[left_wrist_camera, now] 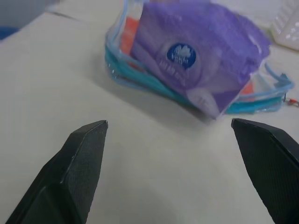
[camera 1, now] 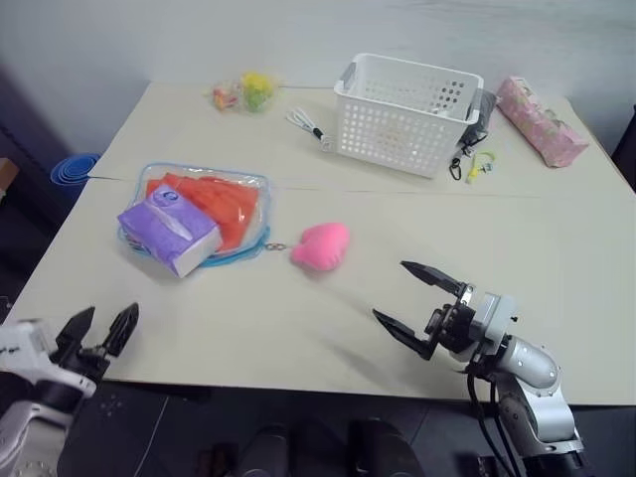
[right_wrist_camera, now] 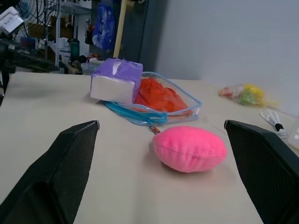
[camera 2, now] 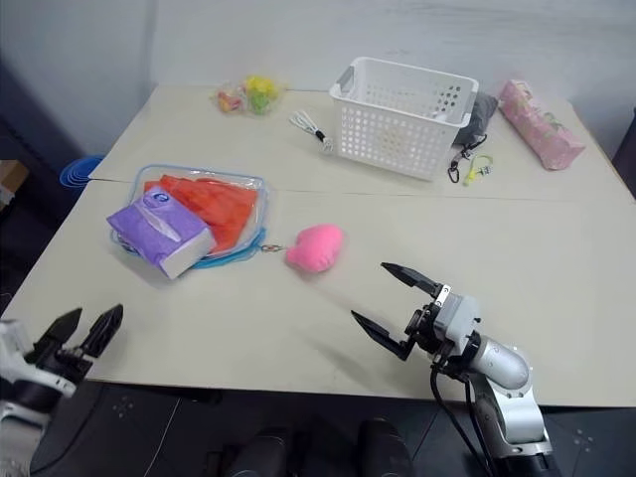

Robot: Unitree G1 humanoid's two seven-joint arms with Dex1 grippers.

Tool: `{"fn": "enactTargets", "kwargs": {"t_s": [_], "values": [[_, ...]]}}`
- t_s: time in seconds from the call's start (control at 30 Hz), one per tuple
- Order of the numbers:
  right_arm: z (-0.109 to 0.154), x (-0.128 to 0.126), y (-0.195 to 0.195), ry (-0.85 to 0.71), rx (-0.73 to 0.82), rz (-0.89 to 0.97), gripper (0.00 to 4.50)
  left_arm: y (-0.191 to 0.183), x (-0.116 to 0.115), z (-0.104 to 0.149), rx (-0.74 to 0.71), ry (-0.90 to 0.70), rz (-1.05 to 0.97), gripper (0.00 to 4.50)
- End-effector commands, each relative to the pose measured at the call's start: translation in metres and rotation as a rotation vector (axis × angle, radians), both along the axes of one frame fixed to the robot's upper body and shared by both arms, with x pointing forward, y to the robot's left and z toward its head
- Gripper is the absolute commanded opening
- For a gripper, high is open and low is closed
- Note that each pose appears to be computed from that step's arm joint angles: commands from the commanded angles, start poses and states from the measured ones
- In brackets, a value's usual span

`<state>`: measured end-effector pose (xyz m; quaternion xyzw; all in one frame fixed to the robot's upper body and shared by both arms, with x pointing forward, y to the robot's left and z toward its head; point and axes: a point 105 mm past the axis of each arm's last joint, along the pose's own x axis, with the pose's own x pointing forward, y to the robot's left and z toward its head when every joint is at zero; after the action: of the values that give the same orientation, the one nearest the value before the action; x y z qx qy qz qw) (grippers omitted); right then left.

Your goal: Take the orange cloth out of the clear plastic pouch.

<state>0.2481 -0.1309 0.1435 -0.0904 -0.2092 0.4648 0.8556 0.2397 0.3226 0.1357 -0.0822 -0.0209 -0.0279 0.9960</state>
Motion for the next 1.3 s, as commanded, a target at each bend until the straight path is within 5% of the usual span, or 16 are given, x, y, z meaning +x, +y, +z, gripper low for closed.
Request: {"fn": "enactTargets", "kwargs": {"t_s": [0.03, 0.3, 0.7, 0.83, 1.03, 1.17, 1.3], "values": [[0.005, -0.001, -0.005, -0.023, -0.017, -0.025, 4.50, 0.000, 0.022, 0.015, -0.097, 0.023, 0.013, 4.45], [0.001, -0.005, -0.007, -0.009, -0.014, -0.048, 4.50, -0.019, 0.086, 0.012, -0.206, 0.237, 0.027, 4.45], [0.005, -0.003, -0.007, -0.028, -0.028, -0.068, 4.50, -0.044, 0.107, 0.014, -0.234, 0.246, -0.048, 1.32], [0.005, -0.002, -0.006, -0.033, -0.032, -0.066, 4.50, -0.025, 0.093, 0.037, -0.276, 0.062, -0.016, 0.55], [0.008, 0.000, -0.003, -0.043, -0.030, -0.048, 4.50, 0.075, 0.030, 0.043, -0.346, -0.137, 0.475, 0.49], [0.007, -0.001, -0.001, -0.031, -0.027, -0.029, 4.50, 0.097, -0.008, 0.025, -0.354, -0.101, 0.647, 0.49], [0.004, -0.001, 0.001, -0.021, -0.029, -0.011, 4.50, 0.088, -0.017, 0.001, -0.305, 0.043, 0.655, 0.49]]}}
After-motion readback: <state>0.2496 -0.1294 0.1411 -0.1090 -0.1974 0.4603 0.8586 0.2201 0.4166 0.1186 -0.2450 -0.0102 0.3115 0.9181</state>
